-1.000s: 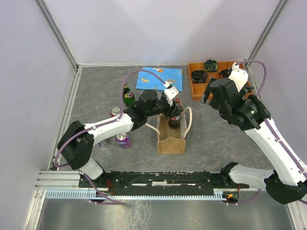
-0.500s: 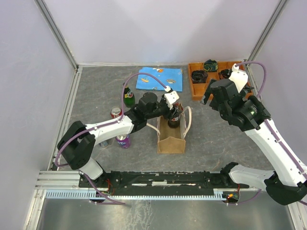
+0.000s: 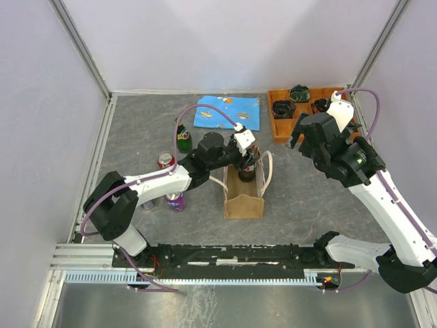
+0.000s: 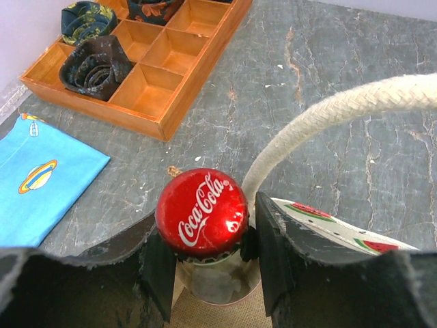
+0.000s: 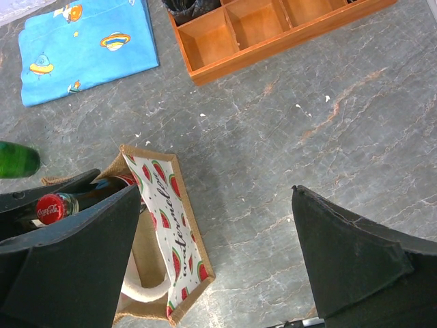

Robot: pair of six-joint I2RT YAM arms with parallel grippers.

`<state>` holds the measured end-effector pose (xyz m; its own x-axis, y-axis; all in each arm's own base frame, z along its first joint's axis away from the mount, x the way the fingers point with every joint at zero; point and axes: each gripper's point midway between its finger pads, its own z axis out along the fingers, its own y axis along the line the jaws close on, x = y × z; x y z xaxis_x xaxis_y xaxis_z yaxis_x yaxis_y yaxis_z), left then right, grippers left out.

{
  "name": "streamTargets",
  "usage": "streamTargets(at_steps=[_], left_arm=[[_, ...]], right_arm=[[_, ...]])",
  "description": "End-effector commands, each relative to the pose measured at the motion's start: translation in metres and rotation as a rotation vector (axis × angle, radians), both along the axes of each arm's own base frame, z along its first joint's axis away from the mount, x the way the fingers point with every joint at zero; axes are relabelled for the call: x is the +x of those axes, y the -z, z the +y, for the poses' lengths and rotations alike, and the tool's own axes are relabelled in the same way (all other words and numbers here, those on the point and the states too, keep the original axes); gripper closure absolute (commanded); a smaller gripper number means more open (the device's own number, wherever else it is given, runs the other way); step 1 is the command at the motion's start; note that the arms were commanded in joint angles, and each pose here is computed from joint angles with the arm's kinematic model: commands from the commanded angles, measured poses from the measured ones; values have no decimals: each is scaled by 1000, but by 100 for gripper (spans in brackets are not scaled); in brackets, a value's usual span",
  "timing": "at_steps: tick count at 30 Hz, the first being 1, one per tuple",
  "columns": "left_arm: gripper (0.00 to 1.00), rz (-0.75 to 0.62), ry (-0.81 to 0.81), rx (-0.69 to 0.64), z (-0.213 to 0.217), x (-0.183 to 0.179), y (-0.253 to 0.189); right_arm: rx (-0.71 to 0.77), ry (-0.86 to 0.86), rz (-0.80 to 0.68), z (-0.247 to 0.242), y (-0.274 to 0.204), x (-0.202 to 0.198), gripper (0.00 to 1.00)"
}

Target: Place the beverage into the canvas bag

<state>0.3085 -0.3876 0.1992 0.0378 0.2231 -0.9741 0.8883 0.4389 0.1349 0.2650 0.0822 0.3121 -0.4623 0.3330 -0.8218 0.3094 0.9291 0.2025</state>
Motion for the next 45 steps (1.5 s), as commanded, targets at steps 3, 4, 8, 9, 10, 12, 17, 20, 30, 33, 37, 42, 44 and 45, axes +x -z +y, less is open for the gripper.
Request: streamTargets(at_steps=[3,4,8,9,10,12,17,20,30,33,37,42,44,45], left_arm=[[97,-266,-24,-209,-13,18,-100],[97,-266,-27,-211,-12,19,-100],[97,-273,-39,-221,-14,22,-104],[97,-275,-43,-222,-14,24,-105],[97,-277,-47,-221,-13,25,-106],[97,-273,-54,-211,-15,28,-101],[60,-246,-64,-185,-14,30,-90],[39,-232,-66,-179,-13,29,-87],[12,-224,-80,-203,-8,26,-103],[12,-223,-105,-220,-1,24,-116],[11,-209,-136,-245,10,20,-129],[11,-187,-204,-287,29,17,-146],[11,-174,-264,-310,43,23,-155],[11,-165,-294,-322,51,27,-160]], right_arm=[[31,15,-38,-2,-9,1,1],[30,14,-36,-2,-8,1,1],[30,16,-35,-2,-7,2,1],[29,17,-35,-3,-7,2,1],[30,16,-33,-2,-7,3,1],[32,12,-31,-1,-6,3,1],[33,9,-28,0,-5,4,1],[33,9,-25,0,-4,4,1],[50,-9,-15,6,0,6,1],[56,-12,-15,6,0,6,1],[57,-14,-15,6,1,6,1],[62,-20,-10,9,3,6,1],[63,-22,-7,10,5,7,1],[64,-23,-6,10,5,7,1]])
